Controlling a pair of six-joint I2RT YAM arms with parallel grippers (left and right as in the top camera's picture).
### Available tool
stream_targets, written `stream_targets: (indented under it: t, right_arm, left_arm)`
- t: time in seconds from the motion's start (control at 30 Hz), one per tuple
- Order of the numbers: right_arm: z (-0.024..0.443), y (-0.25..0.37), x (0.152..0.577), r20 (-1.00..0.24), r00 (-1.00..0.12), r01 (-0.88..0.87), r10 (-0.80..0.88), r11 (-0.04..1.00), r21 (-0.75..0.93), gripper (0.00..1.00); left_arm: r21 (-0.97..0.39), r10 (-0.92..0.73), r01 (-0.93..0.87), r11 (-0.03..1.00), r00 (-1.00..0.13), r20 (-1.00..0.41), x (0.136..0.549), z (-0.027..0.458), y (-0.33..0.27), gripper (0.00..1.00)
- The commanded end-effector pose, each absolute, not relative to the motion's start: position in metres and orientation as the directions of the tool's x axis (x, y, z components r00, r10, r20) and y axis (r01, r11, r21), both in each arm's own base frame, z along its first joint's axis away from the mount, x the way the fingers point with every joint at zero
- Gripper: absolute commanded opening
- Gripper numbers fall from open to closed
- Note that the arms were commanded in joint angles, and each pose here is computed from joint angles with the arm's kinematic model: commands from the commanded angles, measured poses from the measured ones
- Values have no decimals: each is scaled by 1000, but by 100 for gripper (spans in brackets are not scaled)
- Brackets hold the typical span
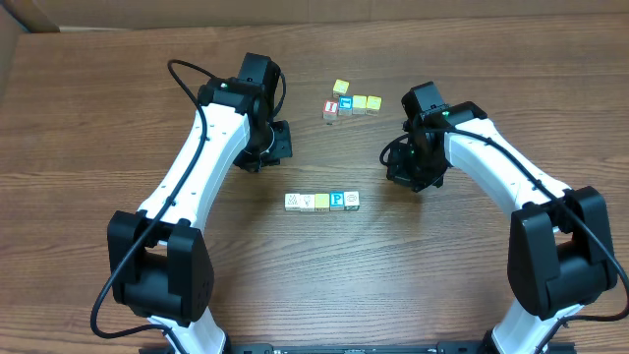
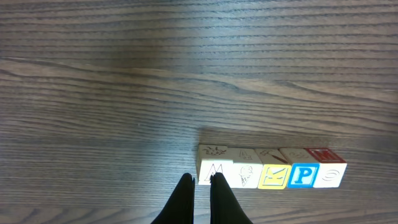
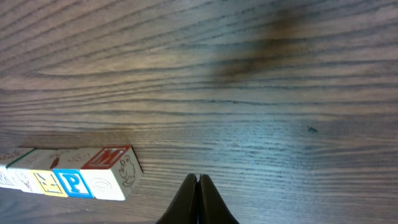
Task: Flip 5 blocks
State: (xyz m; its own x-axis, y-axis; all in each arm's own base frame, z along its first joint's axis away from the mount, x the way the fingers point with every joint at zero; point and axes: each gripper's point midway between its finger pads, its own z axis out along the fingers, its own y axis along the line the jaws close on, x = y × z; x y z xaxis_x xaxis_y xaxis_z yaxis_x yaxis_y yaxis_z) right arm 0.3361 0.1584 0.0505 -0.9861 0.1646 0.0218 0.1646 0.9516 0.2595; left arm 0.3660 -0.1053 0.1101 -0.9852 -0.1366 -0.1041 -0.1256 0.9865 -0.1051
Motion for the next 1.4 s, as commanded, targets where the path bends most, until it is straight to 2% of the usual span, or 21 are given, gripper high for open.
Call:
stream_targets:
  t: [0.0,0.13,0.47,0.97,1.37]
  right_arm:
    - [58,161,338,-7,-987,154,162,952,265,4]
    - [66,163,344,-12,-980,190,201,943,275,4]
    - [127,157,363,-82,-979,164,188,958,235,4]
    - [115,172,341,-28,-990,126,135,969,212,4]
    - [93,180,332,-21,-994,102,109,973,208,4]
  left_arm:
    - [-93,-160,-150,984,-981,-112,366,111,-100,4]
    - [-88,-159,-150,985,-982,-99,365,106,-100,4]
    - [-74,-159,-154,985,-985,-63,365,92,-100,4]
    - [-71,-162,-158,985,-985,-60,369,85,-99,8]
    - [-75,-211,-206,976,-976,-62,374,85,-82,4]
